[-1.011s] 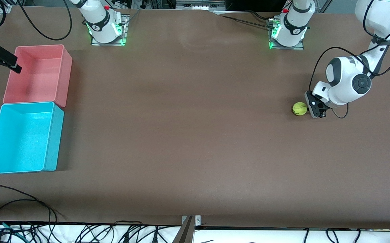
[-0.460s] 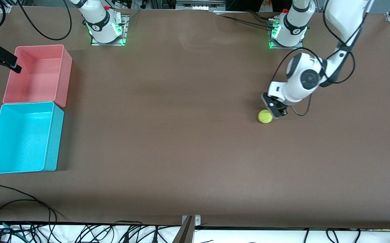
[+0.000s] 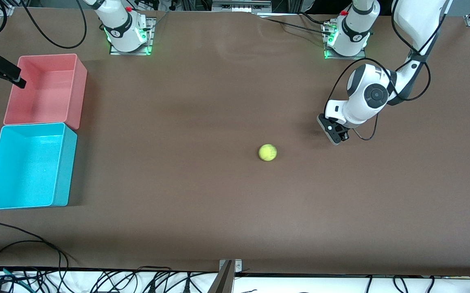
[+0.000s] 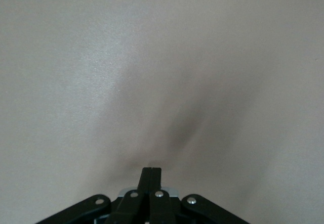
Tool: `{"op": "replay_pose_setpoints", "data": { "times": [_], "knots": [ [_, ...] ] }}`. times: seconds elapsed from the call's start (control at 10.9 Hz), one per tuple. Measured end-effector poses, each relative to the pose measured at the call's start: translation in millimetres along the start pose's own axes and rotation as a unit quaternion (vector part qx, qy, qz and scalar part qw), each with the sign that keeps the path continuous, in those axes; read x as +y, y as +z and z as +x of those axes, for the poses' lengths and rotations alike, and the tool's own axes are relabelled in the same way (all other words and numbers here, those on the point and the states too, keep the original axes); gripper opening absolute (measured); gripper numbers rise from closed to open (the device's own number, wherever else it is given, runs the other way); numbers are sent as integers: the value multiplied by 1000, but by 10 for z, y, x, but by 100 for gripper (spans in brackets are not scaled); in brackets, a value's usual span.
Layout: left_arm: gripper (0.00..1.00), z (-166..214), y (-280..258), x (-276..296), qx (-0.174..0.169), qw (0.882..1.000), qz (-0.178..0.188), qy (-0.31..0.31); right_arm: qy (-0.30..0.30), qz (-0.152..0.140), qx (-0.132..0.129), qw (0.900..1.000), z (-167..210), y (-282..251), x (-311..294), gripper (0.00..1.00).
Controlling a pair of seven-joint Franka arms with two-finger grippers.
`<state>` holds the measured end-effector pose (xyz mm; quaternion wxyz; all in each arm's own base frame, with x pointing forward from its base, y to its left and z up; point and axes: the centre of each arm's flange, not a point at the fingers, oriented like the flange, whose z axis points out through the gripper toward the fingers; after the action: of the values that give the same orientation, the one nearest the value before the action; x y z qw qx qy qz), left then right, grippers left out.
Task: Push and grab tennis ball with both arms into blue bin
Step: 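Push the tennis ball with the left gripper toward the bins, then reach the right gripper down toward the rolling tennis ball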
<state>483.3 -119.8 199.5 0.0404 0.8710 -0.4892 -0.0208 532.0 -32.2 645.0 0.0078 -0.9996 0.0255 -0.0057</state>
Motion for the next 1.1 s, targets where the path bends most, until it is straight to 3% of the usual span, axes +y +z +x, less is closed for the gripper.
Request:
{"op": "replay_pose_setpoints", "data": {
  "times": [0.18, 0.83, 1.1],
  "knots": [
    [1, -6, -24, -8, 0, 1000, 1, 4, -1, 0, -4, 1000, 35, 57, -10, 100],
    [1, -32, -48, -33, 0, 1000, 2, 1, -20, -3, 21, 1000, 549, 606, -179, 100],
    [1, -32, -62, -36, 0, 1000, 3, 1, -37, -4, 46, 998, 894, 917, -396, 100]
  ]
}}
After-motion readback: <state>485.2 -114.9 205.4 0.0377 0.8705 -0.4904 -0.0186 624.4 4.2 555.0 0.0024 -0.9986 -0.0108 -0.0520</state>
